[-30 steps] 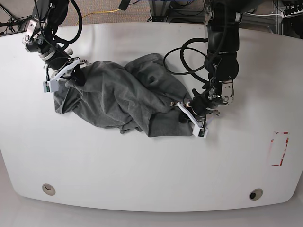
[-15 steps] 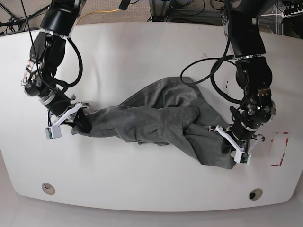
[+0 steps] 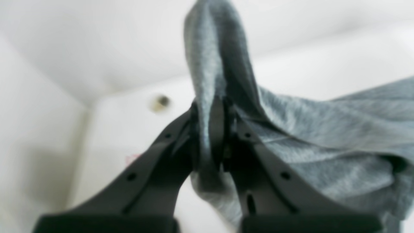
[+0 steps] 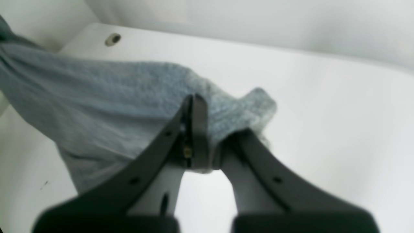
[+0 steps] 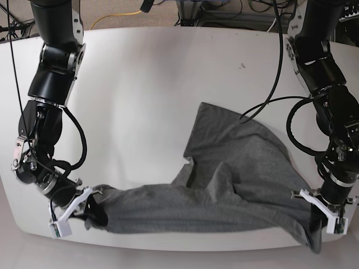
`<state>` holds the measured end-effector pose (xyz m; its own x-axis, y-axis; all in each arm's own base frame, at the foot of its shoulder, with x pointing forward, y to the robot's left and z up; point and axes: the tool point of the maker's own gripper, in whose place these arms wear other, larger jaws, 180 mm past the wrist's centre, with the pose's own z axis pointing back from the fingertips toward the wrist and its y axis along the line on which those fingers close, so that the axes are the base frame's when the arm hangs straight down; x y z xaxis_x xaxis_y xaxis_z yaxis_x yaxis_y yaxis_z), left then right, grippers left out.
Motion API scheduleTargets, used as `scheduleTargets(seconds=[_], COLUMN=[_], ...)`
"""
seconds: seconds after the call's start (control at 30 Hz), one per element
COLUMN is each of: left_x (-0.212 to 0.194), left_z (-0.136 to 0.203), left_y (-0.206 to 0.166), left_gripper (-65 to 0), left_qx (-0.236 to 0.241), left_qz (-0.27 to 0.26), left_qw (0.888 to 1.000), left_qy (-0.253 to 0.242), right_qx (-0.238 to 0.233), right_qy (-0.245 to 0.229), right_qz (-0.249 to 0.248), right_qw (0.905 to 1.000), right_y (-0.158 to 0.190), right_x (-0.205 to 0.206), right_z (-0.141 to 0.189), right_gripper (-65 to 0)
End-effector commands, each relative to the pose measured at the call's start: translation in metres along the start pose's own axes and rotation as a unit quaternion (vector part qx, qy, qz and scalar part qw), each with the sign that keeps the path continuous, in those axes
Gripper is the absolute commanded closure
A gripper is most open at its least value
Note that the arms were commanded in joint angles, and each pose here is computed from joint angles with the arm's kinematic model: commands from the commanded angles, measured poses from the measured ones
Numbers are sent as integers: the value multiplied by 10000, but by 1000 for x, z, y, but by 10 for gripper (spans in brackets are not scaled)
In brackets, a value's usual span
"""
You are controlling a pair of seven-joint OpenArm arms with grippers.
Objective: Fold the T-shirt properly
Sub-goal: 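Lift the shirt with both grippers and pull them apart to stretch it, then lay the stretched shirt down, dragging both grippers back across the table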
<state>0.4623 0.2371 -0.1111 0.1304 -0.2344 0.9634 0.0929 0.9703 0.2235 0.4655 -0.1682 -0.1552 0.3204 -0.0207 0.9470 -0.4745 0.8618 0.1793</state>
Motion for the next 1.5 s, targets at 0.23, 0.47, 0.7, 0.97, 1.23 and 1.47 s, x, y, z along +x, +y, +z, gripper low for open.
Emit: scheduleTargets(seconds=[0.23,0.47,0.7,0.97,1.23,1.47], left_x=[104,99,24,-89,-178,-223], left_z=[19,35,43,74,116,151], left_y=[57,51,9,-19,-53,-67], left_gripper=[0,0,0,0,0,0], left_qx=[604,677,247,-16,-318,-500], left_qz=[-457,-682,-852,-459,-25,1], left_qw=[9920,9919,9960,9935,9773,9606], left_qy=[-1014,-830,-126,1040,2096,2736], right_qx=[-209,-230,-69,90,-15,86], right_qy=[-706,-352,311,811,1404,1561], right_qz=[818,993,740,-400,-1194,-1709], right_qw=[9939,9942,9967,9959,9829,9728], right_y=[-17,-24,-17,-13,-3,16], right_x=[125,106,17,-89,-178,-219], right_z=[19,22,22,39,65,88], right_gripper=[0,0,0,0,0,0])
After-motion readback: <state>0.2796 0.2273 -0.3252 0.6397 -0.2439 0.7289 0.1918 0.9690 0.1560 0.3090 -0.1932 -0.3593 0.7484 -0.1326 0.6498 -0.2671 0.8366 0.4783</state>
